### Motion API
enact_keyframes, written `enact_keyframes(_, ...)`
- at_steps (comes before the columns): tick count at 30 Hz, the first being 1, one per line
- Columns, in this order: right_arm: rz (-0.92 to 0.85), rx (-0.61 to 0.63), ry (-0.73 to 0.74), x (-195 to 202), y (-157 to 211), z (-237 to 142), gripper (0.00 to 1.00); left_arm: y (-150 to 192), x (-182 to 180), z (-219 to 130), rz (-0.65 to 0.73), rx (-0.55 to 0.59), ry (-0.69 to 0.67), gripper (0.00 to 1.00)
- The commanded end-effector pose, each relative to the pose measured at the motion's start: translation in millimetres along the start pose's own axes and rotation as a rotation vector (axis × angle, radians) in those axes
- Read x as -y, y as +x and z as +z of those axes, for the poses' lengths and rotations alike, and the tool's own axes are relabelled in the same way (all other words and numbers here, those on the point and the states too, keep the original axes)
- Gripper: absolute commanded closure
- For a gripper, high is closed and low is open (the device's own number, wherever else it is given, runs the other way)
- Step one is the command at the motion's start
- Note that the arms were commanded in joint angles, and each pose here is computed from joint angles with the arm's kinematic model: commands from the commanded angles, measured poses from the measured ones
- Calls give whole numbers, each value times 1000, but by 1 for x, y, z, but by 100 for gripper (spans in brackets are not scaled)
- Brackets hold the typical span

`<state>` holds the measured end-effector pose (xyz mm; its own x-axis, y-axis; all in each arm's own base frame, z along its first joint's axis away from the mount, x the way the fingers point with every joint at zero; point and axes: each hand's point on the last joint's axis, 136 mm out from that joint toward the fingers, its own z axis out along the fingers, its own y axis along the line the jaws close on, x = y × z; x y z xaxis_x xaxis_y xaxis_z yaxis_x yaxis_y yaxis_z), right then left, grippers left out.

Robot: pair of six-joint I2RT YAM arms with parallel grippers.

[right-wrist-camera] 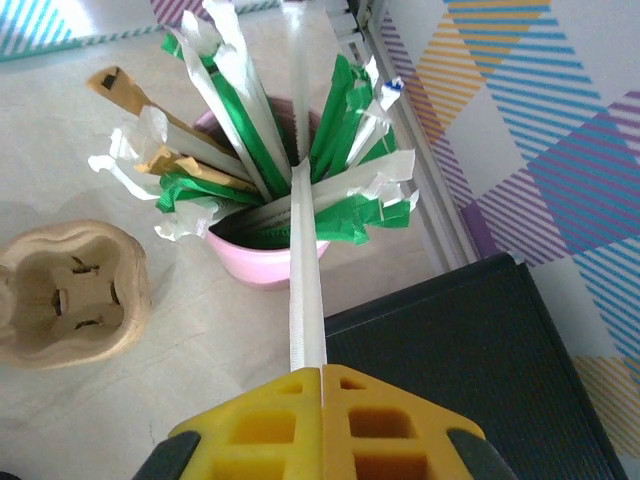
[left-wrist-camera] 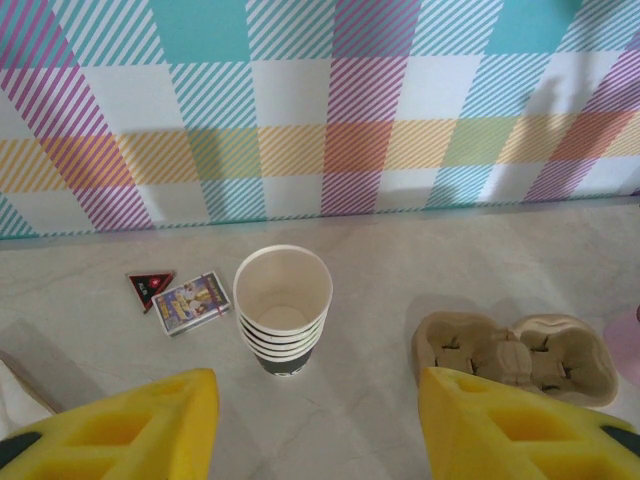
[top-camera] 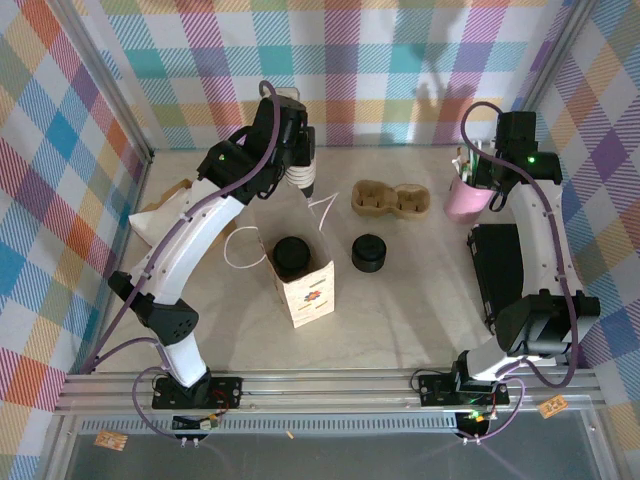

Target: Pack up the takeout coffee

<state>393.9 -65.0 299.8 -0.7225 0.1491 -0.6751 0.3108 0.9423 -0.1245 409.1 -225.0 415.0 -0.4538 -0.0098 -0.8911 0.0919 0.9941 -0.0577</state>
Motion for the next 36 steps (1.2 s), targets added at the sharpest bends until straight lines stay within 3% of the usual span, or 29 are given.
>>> enact_keyframes(1,-4,41,-11,7,-11,-26,100,-14,-2,-9,-36,46,15,45)
enact_keyframes(10,9,80,-69,7,-28,-65,100,-15,-3,-11,-23,63,17,45)
enact_keyframes(27,97,139,-213,6,-25,-146,100,-19,-25,-25,4,136,-53,45)
enact_keyframes(36,98,132,-360,-12,-19,-173,100,-8,-32,-39,6,85,-42,46)
